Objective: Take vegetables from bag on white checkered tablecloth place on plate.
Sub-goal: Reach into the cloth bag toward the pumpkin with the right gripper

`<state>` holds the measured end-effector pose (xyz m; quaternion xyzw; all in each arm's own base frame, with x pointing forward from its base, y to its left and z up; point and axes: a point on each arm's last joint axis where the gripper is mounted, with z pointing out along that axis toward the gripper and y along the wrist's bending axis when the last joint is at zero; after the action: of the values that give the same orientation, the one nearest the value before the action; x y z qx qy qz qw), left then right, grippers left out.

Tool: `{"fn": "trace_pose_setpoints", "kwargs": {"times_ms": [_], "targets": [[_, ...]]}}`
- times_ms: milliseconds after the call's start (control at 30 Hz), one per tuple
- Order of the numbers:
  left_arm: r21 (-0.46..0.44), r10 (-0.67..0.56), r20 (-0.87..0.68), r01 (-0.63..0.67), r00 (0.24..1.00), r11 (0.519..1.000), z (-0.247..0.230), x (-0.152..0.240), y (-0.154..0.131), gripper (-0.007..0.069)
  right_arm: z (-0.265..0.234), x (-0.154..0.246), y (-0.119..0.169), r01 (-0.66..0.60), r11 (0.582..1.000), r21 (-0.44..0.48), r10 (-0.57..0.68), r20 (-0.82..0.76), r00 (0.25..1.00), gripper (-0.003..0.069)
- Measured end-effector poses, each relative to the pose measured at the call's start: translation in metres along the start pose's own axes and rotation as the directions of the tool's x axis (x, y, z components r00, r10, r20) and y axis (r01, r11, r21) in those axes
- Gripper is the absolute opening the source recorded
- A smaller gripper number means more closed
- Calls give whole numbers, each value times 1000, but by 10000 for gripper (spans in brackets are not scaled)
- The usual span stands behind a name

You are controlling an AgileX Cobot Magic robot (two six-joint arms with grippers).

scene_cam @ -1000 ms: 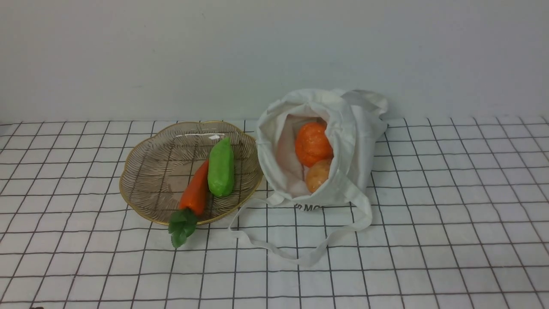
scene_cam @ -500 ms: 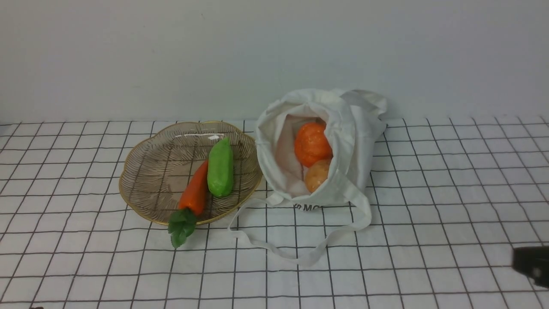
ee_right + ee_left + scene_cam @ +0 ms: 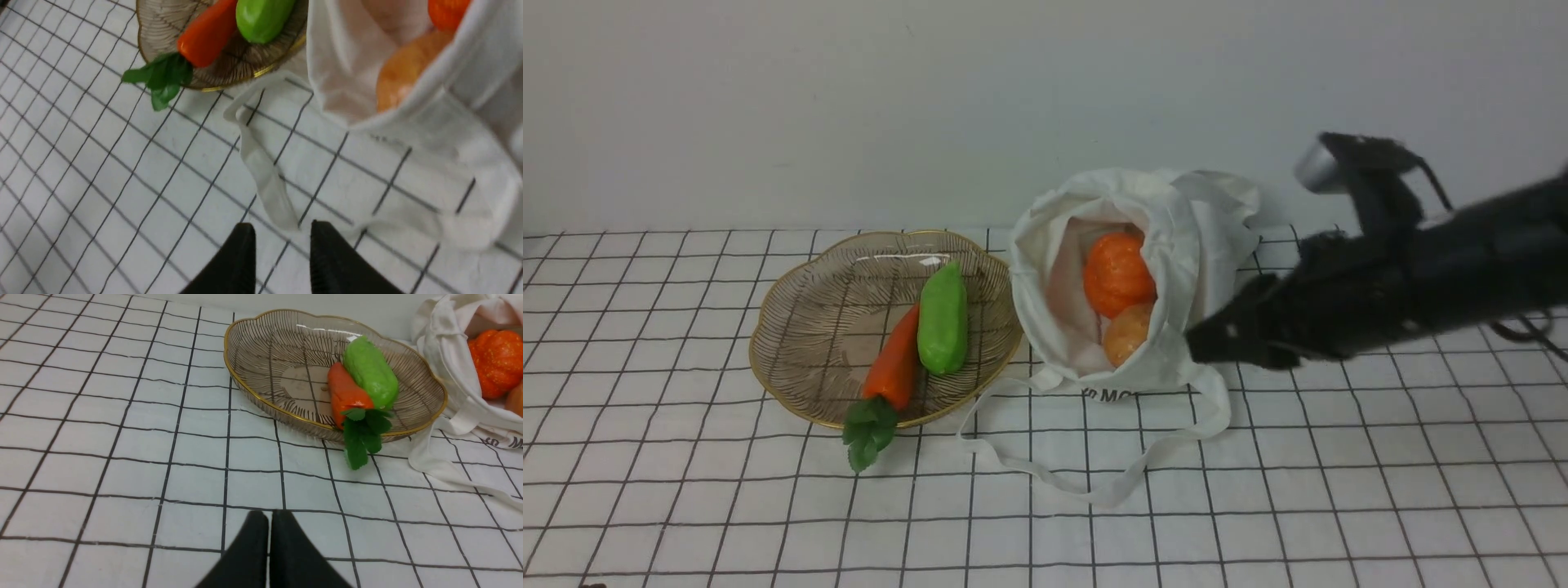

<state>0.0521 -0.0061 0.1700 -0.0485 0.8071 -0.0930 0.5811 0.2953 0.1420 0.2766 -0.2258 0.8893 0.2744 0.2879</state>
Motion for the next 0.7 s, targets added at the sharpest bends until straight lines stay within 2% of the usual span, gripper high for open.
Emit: {"fn": "trace_pose_setpoints", "kwargs": {"times_ms": [167, 267, 300, 333, 467, 567, 700], "targets": [[0, 0, 0, 0, 1000, 1000, 0, 0, 0, -8, 37, -42, 1, 77, 996, 38, -77, 8, 997, 358], [0, 0, 0, 0, 1000, 1000, 0, 0, 0, -8, 64, -57, 0, 94, 995, 31, -95, 2, 996, 453], [0, 0, 0, 0, 1000, 1000, 0, 0, 0, -8, 65, -60, 0, 97, 995, 30, -97, 8, 995, 464], [0, 0, 0, 0, 1000, 1000, 0, 0, 0, -8, 85, -65, -2, 101, 995, 24, -102, 3, 995, 505], [0, 0, 0, 0, 1000, 1000, 0, 0, 0, -8, 117, -71, -8, 89, 996, 23, -90, 2, 996, 570], [0, 0, 0, 0, 1000, 1000, 0, 0, 0, -8, 138, -72, -18, 54, 998, 33, -53, -18, 998, 591], [0, 0, 0, 0, 1000, 1000, 0, 0, 0, -8, 146, -70, -39, 55, 991, 126, -45, -79, 996, 598]]}}
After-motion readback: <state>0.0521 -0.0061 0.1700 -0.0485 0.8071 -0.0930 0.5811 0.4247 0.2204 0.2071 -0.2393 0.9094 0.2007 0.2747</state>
